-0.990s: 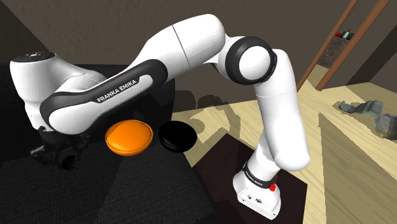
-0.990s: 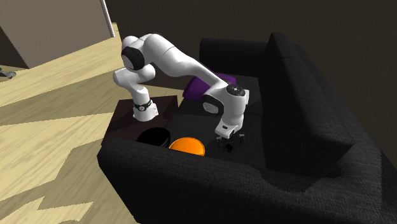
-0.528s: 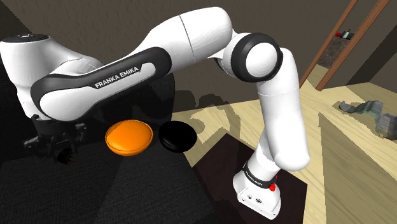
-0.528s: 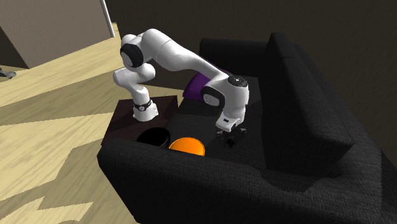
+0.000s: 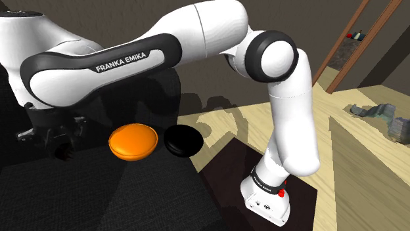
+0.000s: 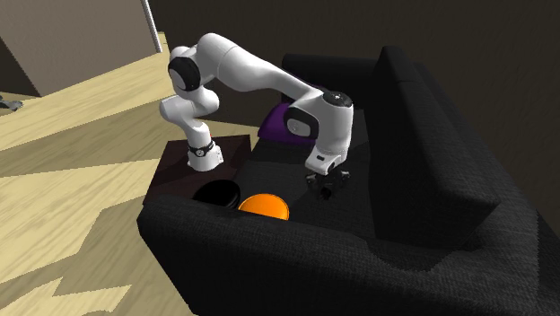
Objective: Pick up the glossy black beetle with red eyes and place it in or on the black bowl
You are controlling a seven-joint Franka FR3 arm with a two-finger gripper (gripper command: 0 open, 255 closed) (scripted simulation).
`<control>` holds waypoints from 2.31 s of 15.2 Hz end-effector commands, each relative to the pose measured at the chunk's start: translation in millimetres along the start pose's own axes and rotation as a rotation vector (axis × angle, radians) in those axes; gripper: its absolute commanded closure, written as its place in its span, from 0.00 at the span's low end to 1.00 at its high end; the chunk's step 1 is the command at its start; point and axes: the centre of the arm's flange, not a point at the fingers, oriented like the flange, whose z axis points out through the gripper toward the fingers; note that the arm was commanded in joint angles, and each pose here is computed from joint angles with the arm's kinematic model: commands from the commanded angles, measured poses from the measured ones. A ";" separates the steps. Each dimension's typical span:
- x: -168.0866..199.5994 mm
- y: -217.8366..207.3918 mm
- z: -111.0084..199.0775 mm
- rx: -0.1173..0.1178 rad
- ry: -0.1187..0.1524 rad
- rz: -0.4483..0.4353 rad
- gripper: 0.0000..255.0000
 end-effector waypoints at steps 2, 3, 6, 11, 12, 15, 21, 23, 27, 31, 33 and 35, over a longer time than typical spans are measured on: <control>0.4 -0.7 -17.0 0.000 0.000 0.000 1.00; 0.3 -0.9 -22.2 0.000 0.000 0.000 1.00; 0.2 -1.7 -38.1 0.000 0.000 0.000 1.00; -7.6 22.9 -52.9 0.000 0.000 0.000 1.00; -11.4 35.5 -53.7 0.000 0.000 0.000 1.00; -22.9 73.3 -56.1 0.000 0.000 0.000 1.00; -46.0 148.9 -61.0 0.000 0.000 0.000 1.00; -53.7 174.1 -62.6 0.000 0.000 0.000 1.00; -69.1 224.5 -65.8 0.000 0.000 0.000 1.00; -84.5 274.9 -69.0 0.000 0.000 0.000 1.00; -92.2 300.1 -70.6 0.000 0.000 0.000 1.00; -99.9 325.3 -72.3 0.000 0.000 0.000 1.00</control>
